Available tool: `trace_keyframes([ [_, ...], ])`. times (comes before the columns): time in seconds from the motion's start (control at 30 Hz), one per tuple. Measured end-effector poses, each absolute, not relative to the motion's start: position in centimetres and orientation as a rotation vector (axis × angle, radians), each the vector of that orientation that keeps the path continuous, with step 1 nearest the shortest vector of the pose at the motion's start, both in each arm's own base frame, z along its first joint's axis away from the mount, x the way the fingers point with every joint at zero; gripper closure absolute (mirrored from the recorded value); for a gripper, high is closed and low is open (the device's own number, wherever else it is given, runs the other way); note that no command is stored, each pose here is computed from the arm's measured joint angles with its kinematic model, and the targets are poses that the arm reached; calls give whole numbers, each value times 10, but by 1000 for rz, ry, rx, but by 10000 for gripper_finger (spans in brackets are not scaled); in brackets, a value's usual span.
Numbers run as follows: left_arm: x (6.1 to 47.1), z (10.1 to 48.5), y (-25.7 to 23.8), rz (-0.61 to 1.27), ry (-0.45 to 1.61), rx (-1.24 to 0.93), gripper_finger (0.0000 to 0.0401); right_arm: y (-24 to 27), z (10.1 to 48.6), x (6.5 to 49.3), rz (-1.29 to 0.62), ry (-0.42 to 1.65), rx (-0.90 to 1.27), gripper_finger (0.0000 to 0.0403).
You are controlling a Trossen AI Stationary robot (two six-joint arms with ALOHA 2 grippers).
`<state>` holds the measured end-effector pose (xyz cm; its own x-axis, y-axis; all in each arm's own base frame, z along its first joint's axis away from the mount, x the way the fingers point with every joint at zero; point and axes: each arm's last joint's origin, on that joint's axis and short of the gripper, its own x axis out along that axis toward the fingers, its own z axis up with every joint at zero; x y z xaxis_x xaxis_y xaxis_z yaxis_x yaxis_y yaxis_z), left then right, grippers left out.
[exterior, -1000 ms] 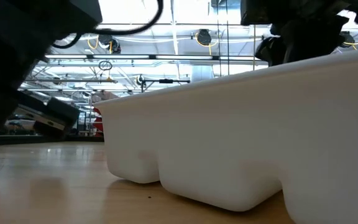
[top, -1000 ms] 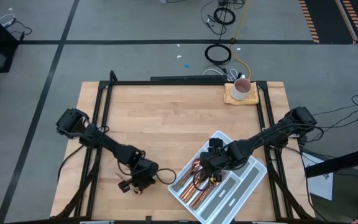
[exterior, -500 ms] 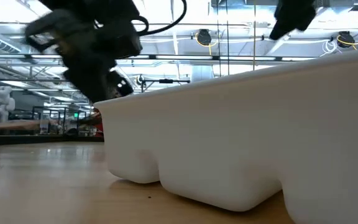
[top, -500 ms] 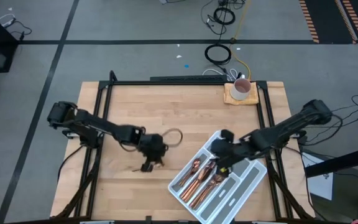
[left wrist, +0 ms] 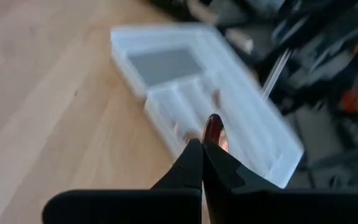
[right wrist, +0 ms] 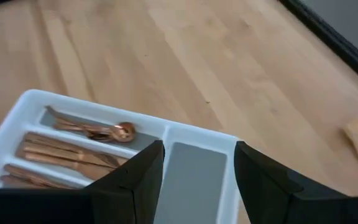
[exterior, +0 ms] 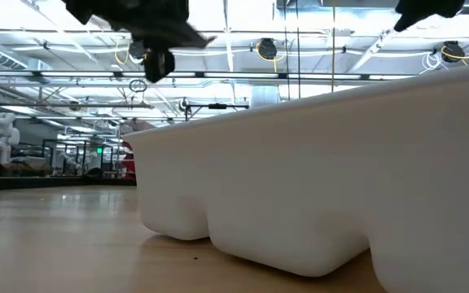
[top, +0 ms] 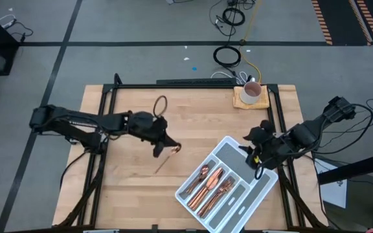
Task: Sort silverware
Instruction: Put the gold spoon into the cutlery tray with the other gold spoons
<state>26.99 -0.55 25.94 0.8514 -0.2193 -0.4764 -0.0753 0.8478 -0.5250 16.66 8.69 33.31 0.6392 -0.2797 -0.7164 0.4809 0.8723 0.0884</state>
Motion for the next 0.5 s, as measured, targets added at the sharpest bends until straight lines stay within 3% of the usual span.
trace_keyframes([
  [0.23, 277, 273, 3, -69, 396, -667, 401, 85, 331, 162, -490, 779, 244, 220],
  [0.5, 300, 261, 4, -64, 326, -758, 401, 83, 331, 161, -526, 756, 208, 220],
])
